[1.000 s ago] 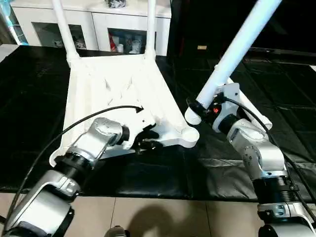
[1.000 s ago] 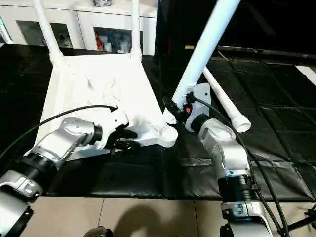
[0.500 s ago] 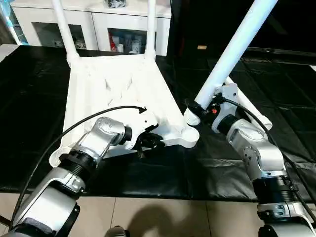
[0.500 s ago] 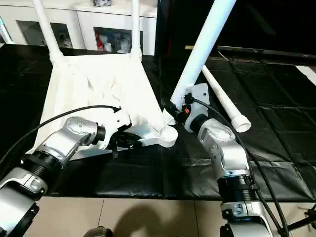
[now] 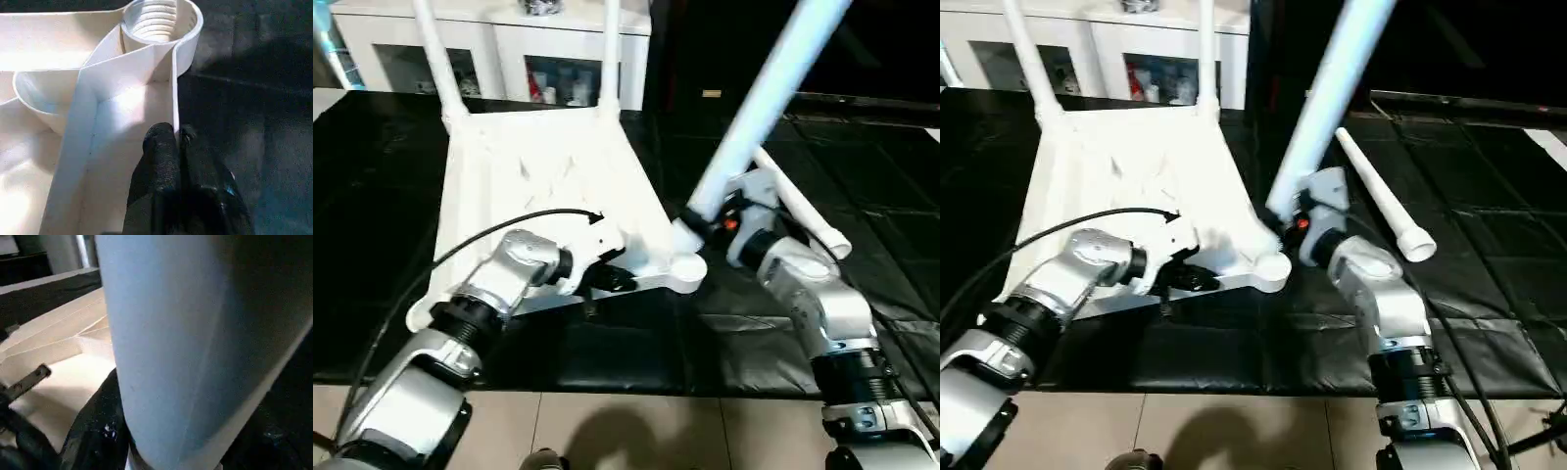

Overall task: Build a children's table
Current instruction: Insert table leg to table base

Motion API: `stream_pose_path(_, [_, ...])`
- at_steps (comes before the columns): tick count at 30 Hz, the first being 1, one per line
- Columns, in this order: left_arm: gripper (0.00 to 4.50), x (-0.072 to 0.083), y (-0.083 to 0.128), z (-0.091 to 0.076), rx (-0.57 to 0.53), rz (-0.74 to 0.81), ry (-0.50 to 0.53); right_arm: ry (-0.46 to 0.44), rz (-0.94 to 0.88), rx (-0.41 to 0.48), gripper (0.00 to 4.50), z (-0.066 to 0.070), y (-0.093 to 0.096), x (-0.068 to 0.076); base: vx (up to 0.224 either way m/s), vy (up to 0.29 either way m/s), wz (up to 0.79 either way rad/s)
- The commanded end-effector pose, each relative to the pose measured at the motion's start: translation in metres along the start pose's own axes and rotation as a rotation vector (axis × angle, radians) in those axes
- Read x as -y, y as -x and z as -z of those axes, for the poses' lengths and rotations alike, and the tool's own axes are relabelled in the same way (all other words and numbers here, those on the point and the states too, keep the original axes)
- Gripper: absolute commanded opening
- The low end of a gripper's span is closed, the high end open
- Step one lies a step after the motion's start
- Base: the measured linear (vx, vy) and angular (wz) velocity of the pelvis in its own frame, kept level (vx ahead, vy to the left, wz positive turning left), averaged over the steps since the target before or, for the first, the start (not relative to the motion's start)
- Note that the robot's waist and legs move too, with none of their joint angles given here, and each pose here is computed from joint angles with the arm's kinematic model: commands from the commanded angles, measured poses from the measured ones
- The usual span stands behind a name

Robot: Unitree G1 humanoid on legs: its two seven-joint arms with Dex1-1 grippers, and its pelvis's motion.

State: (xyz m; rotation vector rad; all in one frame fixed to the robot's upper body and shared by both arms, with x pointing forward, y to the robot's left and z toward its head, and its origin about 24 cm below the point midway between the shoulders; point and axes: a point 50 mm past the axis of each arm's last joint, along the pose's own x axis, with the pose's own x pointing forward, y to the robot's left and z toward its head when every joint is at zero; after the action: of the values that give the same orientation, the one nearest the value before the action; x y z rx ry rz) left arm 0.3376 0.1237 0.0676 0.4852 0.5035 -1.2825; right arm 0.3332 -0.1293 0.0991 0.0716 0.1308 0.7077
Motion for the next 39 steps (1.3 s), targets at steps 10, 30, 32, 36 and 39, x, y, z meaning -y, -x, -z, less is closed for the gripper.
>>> stream_pose_path(10, [0.0, 0.002, 0.029, 0.025, -0.085, -0.035, 0.054, 0.017, -0.132, -0.049, 1.93, 0.0, -0.01, -0.013, 0.0, 0.0, 0.0])
stream_pose_path(30, [0.54, 0.004, 0.017, 0.012, 0.002, -0.003, -0.012, 0.012, -0.172, -0.042, 1.93, 0.003, -0.01, -0.016, 0.0, 0.0, 0.0])
stream_pose_path(32, [0.36, 0.003, 0.017, 0.011, -0.001, 0.0, -0.019, 0.013, -0.174, -0.044, 1.93, 0.003, -0.009, -0.017, 0.0, 0.0, 0.0])
stream_pose_path(36, [0.1, 0.002, 0.016, 0.009, -0.002, 0.017, -0.025, 0.018, -0.185, -0.048, 1.93, 0.004, -0.009, -0.018, 0.0, 0.0, 0.0])
stream_pose_path(39, [0.0, 0.003, 0.015, 0.01, -0.02, 0.032, -0.039, 0.017, -0.188, -0.052, 1.93, 0.005, -0.008, -0.018, 0.0, 0.0, 0.0])
